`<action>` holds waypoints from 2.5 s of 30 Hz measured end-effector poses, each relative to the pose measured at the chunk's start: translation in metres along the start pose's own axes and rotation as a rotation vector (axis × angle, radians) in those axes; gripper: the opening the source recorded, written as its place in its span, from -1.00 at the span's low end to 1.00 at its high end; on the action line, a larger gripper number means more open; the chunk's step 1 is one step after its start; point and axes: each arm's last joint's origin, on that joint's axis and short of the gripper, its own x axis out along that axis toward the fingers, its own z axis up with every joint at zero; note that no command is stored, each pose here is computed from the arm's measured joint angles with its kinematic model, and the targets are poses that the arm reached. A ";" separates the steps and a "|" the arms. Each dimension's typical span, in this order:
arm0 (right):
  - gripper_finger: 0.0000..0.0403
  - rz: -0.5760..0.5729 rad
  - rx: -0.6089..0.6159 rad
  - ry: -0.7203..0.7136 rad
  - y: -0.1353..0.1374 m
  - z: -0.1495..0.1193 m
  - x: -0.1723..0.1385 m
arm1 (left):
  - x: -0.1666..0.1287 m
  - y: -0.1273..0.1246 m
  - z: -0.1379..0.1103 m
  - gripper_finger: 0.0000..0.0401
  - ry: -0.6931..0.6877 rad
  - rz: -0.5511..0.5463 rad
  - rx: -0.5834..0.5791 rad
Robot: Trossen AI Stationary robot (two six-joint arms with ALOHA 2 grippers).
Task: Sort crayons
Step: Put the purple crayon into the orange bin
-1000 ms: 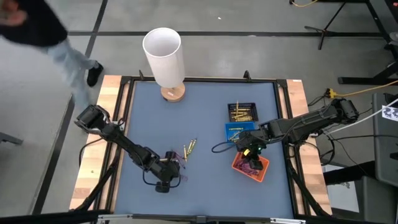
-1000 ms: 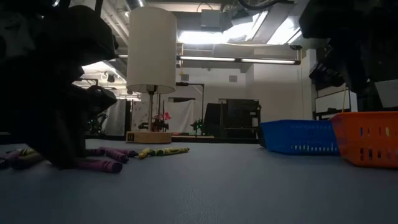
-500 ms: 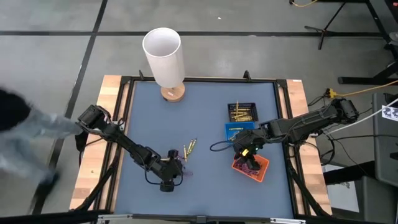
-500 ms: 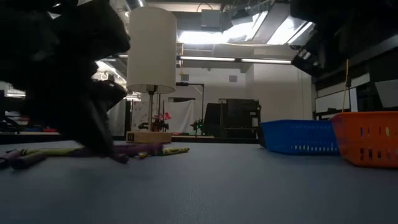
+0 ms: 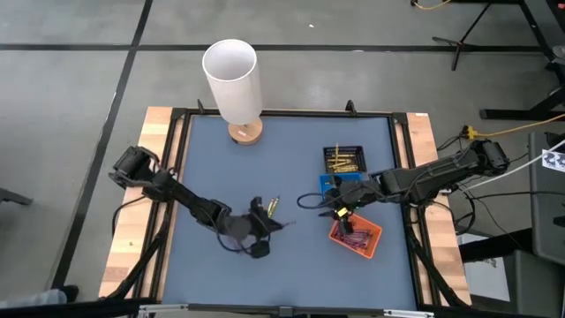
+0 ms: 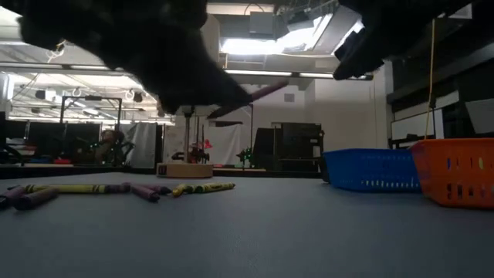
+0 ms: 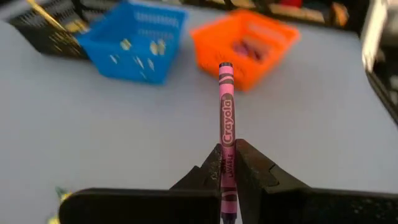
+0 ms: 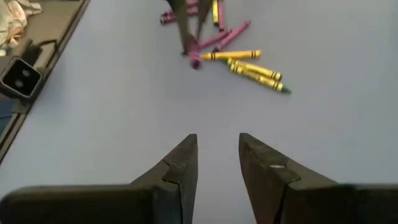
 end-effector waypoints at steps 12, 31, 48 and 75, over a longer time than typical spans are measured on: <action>-0.42 -0.027 -0.007 -0.101 0.000 0.009 0.000 | 0.014 0.025 0.031 -0.96 -0.200 0.043 -0.142; -0.42 -0.087 0.017 -0.405 0.000 0.037 -0.008 | 0.008 0.022 0.054 -0.96 -0.405 -0.019 0.005; -0.71 -0.089 -0.015 -0.363 0.000 0.033 0.016 | 0.009 0.022 0.054 -0.96 -0.400 -0.017 0.008; -0.82 -0.084 -0.039 -0.392 0.000 0.035 0.018 | 0.009 0.022 0.053 -0.96 -0.395 -0.016 0.010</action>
